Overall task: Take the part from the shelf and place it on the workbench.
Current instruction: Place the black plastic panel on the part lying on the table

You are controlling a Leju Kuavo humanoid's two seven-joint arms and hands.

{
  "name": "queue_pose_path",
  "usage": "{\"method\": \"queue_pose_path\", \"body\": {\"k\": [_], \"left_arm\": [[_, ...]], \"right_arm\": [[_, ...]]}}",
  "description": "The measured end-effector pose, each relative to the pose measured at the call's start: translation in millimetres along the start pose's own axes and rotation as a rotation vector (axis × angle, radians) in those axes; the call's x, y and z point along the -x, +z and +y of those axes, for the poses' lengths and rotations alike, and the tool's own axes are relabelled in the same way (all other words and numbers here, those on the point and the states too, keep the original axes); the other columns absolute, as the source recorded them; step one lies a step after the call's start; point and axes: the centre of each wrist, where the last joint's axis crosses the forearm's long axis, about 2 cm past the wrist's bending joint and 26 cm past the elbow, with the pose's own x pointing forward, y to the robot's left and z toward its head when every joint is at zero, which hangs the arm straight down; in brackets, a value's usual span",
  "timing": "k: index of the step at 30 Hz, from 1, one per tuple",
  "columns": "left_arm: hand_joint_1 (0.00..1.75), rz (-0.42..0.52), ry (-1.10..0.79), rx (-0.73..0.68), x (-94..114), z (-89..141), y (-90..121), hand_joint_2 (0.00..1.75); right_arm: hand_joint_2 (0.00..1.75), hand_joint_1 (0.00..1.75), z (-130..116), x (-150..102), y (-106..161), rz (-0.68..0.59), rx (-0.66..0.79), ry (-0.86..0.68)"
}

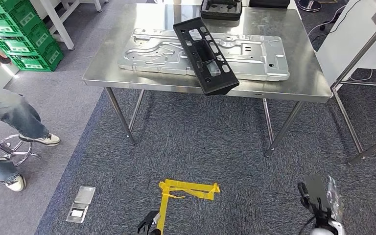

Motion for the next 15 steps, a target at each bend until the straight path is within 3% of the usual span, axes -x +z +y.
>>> {"method": "queue_pose_path", "body": {"k": [4,8,15], "left_arm": [[0.0,0.007,0.007,-0.044,6,14,4,0.0],[0.0,-0.018,0.045,-0.109,9,33,8,0.0],[0.0,-0.059,0.074,-0.174,0,39,5,0.0]], "right_arm": [[0.0,0.0,-21,57,18,0.15,-0.031,0.005],[1.75,0.0,-41,106,39,0.247,-0.11,-0.073],[1.75,0.0,-48,163,87,0.561,-0.194,-0.072]]}}
